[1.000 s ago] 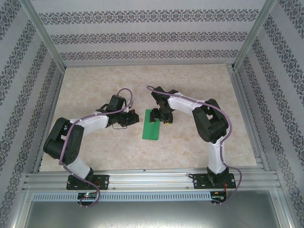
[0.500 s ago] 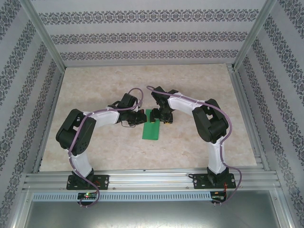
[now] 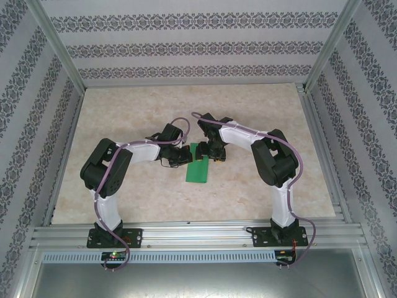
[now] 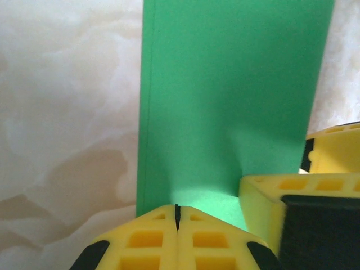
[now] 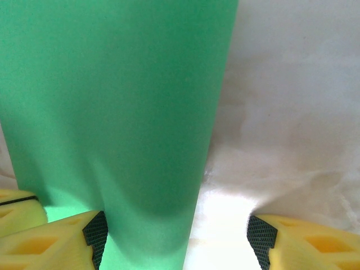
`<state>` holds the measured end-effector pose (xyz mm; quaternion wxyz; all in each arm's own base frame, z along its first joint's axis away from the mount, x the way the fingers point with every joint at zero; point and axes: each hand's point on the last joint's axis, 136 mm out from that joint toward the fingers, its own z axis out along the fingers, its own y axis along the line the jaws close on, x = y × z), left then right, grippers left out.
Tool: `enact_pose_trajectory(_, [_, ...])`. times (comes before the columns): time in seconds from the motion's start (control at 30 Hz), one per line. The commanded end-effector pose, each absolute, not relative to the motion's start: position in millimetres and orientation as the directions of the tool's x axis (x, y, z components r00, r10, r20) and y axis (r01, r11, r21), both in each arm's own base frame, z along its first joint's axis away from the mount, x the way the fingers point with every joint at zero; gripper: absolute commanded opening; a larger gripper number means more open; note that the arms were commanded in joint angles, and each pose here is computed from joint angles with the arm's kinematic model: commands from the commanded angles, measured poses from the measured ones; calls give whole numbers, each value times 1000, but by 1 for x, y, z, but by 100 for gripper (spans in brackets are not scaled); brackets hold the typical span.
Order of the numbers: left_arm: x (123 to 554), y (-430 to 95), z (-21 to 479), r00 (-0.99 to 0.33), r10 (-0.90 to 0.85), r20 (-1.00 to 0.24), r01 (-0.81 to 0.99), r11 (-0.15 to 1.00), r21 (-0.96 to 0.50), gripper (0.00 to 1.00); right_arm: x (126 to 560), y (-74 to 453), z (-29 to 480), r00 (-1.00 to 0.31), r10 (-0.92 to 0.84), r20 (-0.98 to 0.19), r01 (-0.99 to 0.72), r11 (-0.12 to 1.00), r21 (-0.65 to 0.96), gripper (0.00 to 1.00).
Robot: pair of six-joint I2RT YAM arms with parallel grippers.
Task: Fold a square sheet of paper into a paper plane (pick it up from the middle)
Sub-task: Hold the square sheet of paper at the center of the table.
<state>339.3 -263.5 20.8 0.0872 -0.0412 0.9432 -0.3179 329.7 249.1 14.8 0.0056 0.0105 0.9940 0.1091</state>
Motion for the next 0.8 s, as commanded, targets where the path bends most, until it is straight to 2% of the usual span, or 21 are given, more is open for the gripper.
enact_pose_trajectory(0.0, [332,-267,11,-986,-123,-109,-37,814,-580,0,311,211,-32,-996,52,70,55,998,42,72])
enact_pose_trajectory(0.2, [324,-254,-2,-988,-119,-94,-52,850,-525,0,316,215,-24,-997,53,49,56,997,61,73])
enact_pose_trajectory(0.4, [317,-256,-6,-991,-114,-76,-55,840,-540,0,334,221,6,-999,43,-28,39,993,108,75])
enact_pose_trajectory(0.63, [315,-259,-2,-991,-109,-82,-46,834,-549,0,351,231,42,-992,67,-109,39,969,244,78])
enact_pose_trajectory(0.77, [316,-261,2,-990,-106,-92,-37,829,-558,0,349,241,40,-994,76,-84,44,941,335,73])
